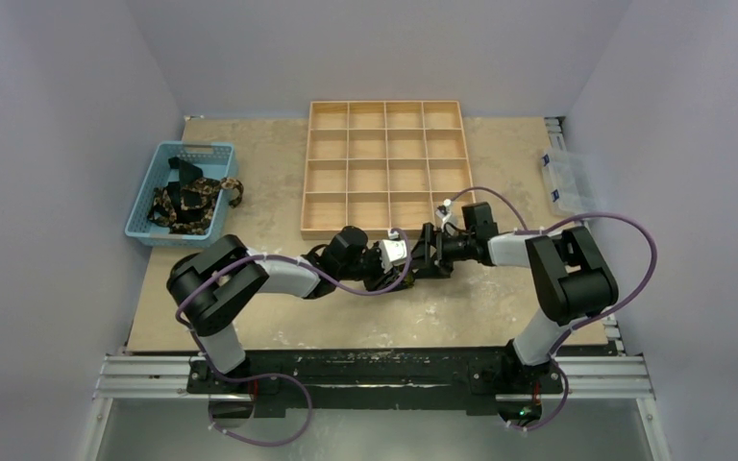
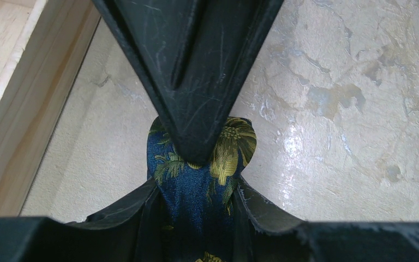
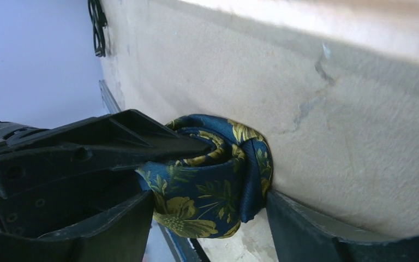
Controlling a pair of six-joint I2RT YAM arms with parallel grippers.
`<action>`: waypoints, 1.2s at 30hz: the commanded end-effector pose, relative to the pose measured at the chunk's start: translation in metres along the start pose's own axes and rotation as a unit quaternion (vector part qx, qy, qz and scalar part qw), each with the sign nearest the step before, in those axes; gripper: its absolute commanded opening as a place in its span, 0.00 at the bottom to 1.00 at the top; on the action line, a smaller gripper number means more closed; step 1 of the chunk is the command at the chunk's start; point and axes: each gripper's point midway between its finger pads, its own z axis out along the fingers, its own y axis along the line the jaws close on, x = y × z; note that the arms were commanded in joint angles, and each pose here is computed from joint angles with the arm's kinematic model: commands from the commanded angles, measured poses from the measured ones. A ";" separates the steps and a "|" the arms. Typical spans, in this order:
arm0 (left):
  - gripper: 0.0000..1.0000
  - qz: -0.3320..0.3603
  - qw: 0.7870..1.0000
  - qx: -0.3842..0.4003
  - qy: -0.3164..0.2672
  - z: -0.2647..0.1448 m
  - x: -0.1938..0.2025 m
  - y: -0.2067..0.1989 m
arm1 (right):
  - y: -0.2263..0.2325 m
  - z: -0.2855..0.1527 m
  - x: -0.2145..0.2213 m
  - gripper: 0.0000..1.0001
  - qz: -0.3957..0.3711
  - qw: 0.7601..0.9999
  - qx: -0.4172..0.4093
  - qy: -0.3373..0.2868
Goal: Roll the ties
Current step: Roll the tie at the center of the board, then pick up the tie at the center of the board.
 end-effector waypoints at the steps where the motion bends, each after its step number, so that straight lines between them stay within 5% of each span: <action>1: 0.00 -0.037 0.992 0.020 0.120 -0.009 0.075 -0.017 | 0.006 -0.002 0.013 0.69 0.007 1.000 -0.017 0.005; 8: 0.00 -0.038 0.992 0.022 0.121 -0.009 0.076 -0.018 | 0.017 -0.003 0.006 0.94 -0.002 0.999 -0.032 -0.004; 14: 0.00 -0.039 0.992 0.024 0.121 -0.008 0.075 -0.018 | 0.019 0.003 0.005 0.95 -0.014 0.999 -0.031 0.005; 20: 0.00 -0.040 0.992 0.025 0.121 -0.008 0.075 -0.019 | 0.020 0.006 0.003 0.62 -0.025 0.999 -0.020 0.006; 27: 0.00 -0.039 0.992 0.025 0.116 -0.008 0.073 -0.019 | 0.014 0.007 0.000 0.00 -0.025 1.000 0.003 0.005; 36: 0.45 -0.028 0.998 0.013 0.053 -0.017 0.035 -0.015 | 0.011 0.001 -0.003 0.00 -0.034 0.999 0.034 -0.012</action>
